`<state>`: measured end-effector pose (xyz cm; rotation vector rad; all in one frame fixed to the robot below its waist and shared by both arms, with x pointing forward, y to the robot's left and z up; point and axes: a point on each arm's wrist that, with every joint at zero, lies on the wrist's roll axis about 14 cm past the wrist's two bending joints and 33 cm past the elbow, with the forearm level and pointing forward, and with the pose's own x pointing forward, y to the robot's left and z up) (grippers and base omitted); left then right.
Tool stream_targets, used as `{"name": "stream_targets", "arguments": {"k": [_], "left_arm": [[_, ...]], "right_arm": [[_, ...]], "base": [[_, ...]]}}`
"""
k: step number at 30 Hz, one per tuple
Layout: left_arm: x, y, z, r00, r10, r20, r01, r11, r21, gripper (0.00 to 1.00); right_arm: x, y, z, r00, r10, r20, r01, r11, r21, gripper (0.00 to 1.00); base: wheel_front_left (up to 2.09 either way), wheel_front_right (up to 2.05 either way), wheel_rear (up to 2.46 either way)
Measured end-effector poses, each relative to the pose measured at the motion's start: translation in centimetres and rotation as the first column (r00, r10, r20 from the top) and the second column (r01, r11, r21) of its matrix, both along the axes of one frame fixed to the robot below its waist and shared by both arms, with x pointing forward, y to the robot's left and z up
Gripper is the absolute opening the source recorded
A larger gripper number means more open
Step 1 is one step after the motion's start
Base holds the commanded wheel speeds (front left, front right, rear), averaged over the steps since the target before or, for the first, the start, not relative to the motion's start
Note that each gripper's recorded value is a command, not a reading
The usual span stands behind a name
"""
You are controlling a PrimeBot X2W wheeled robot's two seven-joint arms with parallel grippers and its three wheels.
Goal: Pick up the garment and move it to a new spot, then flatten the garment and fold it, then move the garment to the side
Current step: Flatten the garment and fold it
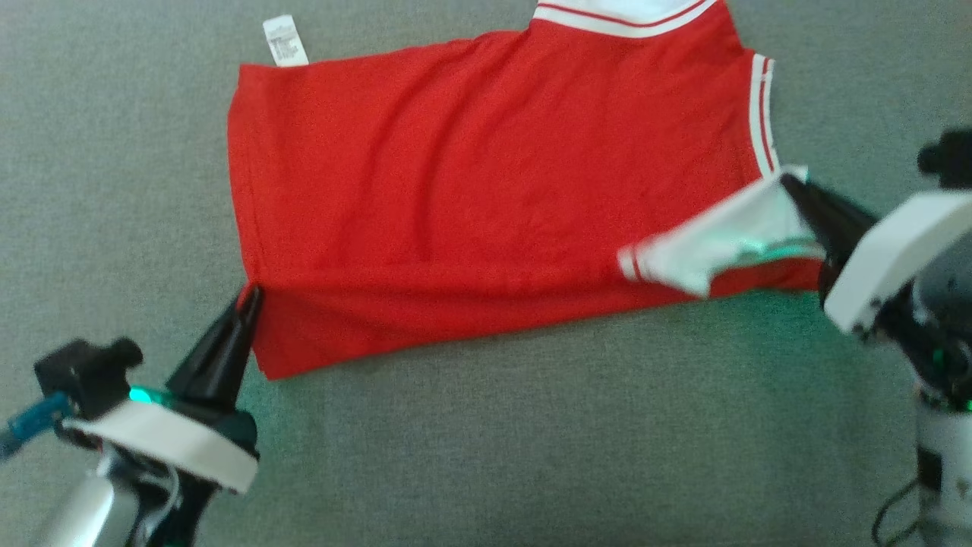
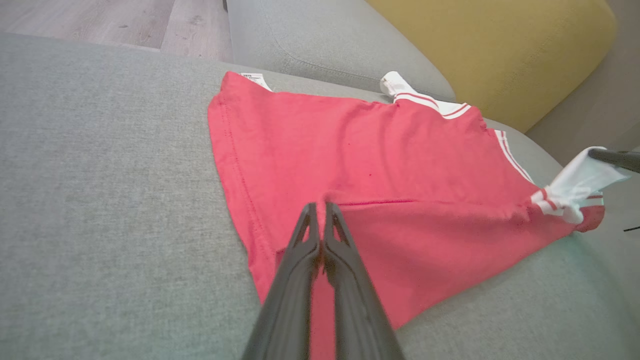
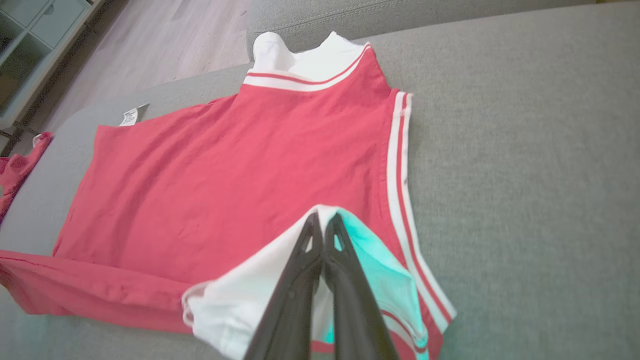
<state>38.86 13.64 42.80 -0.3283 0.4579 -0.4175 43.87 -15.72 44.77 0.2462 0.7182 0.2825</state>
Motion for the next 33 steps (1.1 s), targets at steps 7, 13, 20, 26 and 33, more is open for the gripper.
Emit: {"name": "stream_targets", "arguments": {"k": [7, 13, 20, 26, 33], "left_arm": [[2.1, 0.2, -1.6, 0.999, -0.017, -0.043, 0.018, 0.999, 0.027, 0.0], [2.2, 0.4, -3.2, 0.996, -0.002, -0.089, 0.005, 0.999, 0.04, 1.0], [1.4, 1.4, -3.2, 0.993, 0.074, -0.097, -0.071, 0.997, 0.032, 1.0], [-1.5, 0.5, -5.5, 0.973, 0.087, -0.212, -0.084, 0.996, 0.024, 1.0], [-0.6, -0.1, -6.7, 0.973, 0.087, -0.215, -0.08, 0.996, 0.041, 1.0]], "right_arm": [[3.2, 1.3, -1.7, 0.998, 0.059, -0.037, -0.061, 0.997, -0.044, 0.0], [3.8, 1.4, -2.8, 0.997, 0.075, -0.027, -0.077, 0.994, -0.077, 1.0], [2.8, -2.1, -0.9, 0.995, 0.081, 0.055, -0.067, 0.972, -0.227, 1.0], [-1.3, -3.9, -5.4, 0.993, 0.069, -0.097, -0.094, 0.955, -0.281, 1.0], [-1.2, -3.2, -7.9, 0.99, 0.065, -0.129, -0.1, 0.953, -0.288, 1.0]], "base": [[0.0, 0.0, 0.0], [0.0, 0.0, 0.0], [0.0, 0.0, 0.0], [0.0, 0.0, 0.0], [0.0, 0.0, 0.0]]}}
